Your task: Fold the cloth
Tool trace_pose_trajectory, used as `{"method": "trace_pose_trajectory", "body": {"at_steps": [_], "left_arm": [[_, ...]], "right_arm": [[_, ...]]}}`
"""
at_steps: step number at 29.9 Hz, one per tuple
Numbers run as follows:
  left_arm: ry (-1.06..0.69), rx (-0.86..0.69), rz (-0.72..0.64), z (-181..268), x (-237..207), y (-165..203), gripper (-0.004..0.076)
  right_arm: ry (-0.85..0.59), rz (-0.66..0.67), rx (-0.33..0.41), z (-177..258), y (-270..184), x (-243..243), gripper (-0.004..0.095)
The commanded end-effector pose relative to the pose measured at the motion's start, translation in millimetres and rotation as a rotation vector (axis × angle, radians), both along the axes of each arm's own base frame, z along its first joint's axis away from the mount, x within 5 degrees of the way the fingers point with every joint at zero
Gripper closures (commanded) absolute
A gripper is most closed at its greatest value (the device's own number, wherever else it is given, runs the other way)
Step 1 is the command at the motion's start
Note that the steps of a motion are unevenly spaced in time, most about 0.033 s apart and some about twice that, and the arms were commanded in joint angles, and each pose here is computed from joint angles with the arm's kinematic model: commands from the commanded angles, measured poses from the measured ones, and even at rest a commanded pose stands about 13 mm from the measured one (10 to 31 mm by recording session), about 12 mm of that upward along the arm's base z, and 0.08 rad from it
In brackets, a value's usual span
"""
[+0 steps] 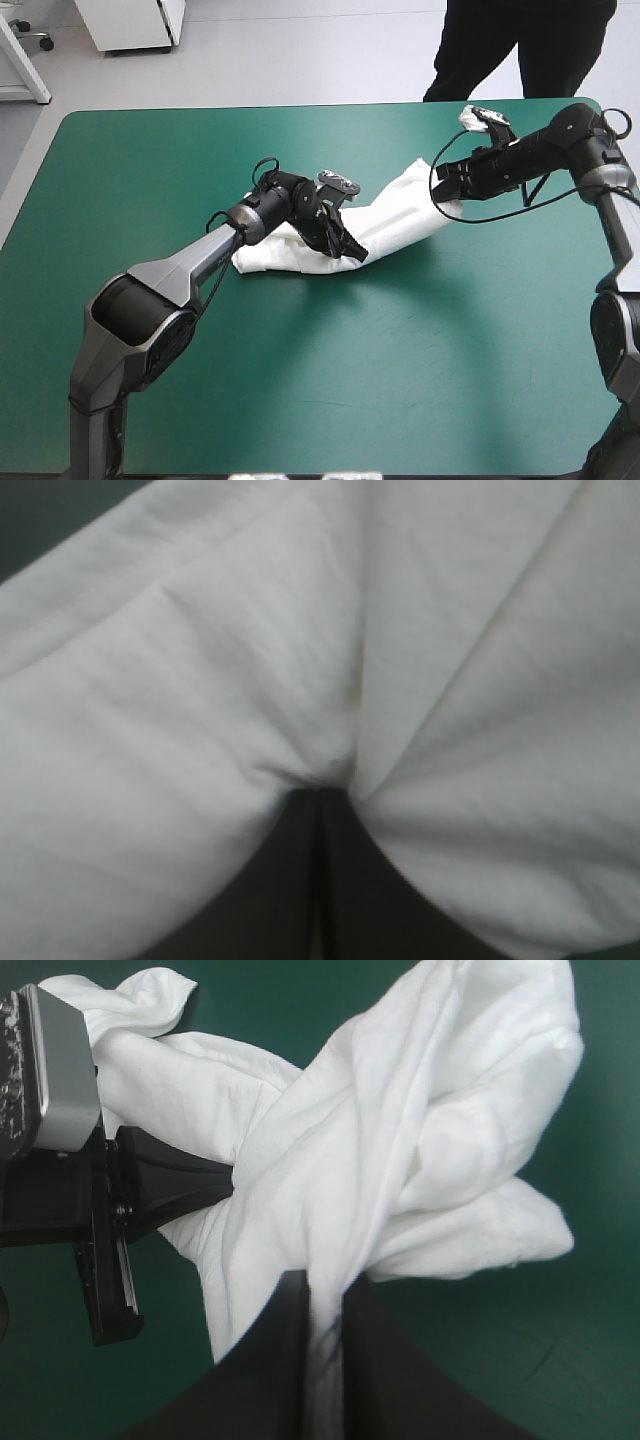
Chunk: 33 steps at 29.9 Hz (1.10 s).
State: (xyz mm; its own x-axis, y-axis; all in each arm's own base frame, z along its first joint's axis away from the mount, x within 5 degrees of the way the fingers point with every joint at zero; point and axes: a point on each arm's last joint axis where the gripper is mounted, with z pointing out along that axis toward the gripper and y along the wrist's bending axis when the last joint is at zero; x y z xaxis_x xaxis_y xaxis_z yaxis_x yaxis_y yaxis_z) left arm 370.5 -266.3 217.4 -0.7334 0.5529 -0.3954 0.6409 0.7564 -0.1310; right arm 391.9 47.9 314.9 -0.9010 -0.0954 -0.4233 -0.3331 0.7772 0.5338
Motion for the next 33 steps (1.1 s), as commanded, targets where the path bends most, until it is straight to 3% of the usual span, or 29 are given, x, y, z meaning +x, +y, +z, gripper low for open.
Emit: {"method": "trace_pose_trajectory", "body": {"at_steps": [1, 10, 19, 29, 31, 33], "left_arm": [[-0.117, -0.032, -0.003, 60.6, -7.1, 5.3, 0.0733], [-0.348, 0.020, 0.067, 177.0, -42.3, 49.3, 0.0733], [-0.512, -0.089, 0.106, 275.9, -128.3, 109.6, 0.0733], [-0.582, -0.144, 0.148, 308.2, -173.0, 141.9, 0.0733], [-0.575, -0.133, 0.150, 307.7, -174.1, 143.2, 0.0733], [-0.565, -0.127, 0.151, 306.6, -173.9, 143.1, 0.0733]], "right_arm": [[-0.087, 0.004, 0.038, 34.8, 0.3, -11.6, 0.0925], [-0.092, 0.028, 0.077, 37.7, 11.3, -12.7, 0.0924], [-0.220, 0.132, 0.110, 49.8, 95.1, -16.8, 0.0923], [-0.256, 0.225, 0.174, 33.4, 193.1, -7.6, 0.0920], [-0.244, 0.243, 0.192, 27.8, 204.5, -3.9, 0.0892], [-0.216, 0.283, 0.216, 22.1, 214.9, -2.0, 0.0798]]}}
